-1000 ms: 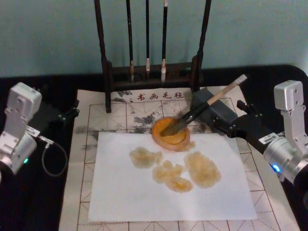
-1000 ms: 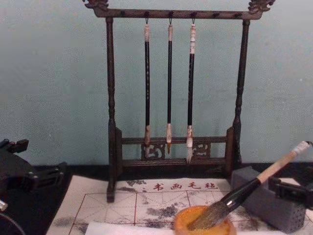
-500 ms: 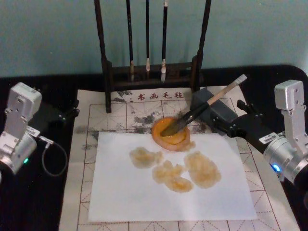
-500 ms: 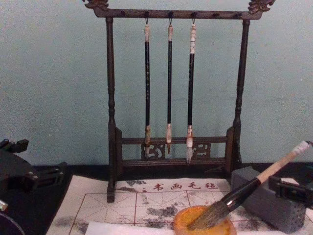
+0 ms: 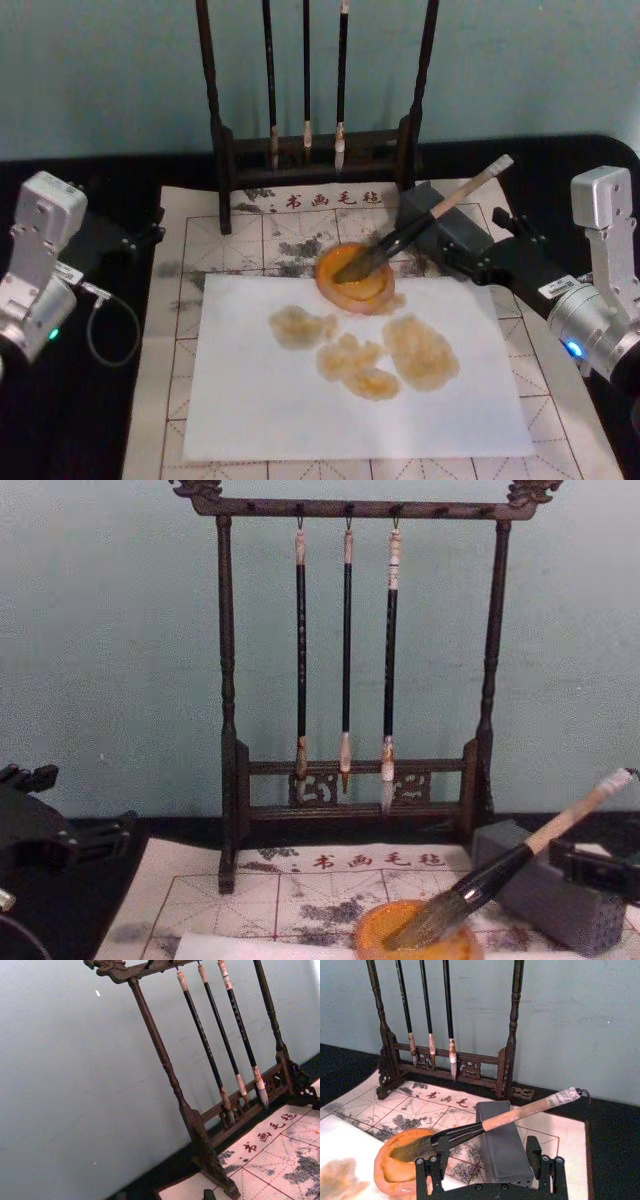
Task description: Pick up the brush from the inkstone, write on the paper, then place the brush back to its original position.
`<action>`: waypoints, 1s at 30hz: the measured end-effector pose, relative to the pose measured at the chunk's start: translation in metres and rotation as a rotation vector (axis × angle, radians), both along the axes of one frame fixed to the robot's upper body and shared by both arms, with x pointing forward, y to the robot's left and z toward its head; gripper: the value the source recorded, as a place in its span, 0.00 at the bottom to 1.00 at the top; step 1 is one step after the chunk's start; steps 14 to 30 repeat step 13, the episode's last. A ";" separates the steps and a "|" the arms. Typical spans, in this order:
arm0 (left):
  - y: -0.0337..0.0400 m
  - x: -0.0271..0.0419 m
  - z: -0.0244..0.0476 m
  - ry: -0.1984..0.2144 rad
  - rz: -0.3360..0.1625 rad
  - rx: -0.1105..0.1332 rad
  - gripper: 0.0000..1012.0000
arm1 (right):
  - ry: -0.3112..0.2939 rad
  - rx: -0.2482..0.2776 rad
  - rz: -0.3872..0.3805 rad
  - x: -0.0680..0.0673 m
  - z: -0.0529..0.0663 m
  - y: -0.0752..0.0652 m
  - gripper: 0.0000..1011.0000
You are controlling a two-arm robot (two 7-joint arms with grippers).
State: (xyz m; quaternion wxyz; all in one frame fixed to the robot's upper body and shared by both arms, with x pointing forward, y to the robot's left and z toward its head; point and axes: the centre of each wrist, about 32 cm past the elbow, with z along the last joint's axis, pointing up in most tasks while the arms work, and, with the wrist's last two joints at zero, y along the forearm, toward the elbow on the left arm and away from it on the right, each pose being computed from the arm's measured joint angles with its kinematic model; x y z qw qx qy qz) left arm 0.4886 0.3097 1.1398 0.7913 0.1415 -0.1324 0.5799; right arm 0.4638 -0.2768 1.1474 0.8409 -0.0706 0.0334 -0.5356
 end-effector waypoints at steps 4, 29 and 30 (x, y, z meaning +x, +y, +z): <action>0.0000 0.0000 0.0000 0.000 0.000 0.000 0.99 | 0.000 0.000 0.000 0.000 0.000 0.000 0.99; 0.0000 0.0000 0.0000 0.000 0.000 0.000 0.99 | 0.000 0.000 0.000 0.000 0.000 0.000 0.99; 0.0000 0.0000 0.0000 0.000 0.000 0.000 0.99 | 0.000 0.000 0.000 0.000 0.000 0.000 0.99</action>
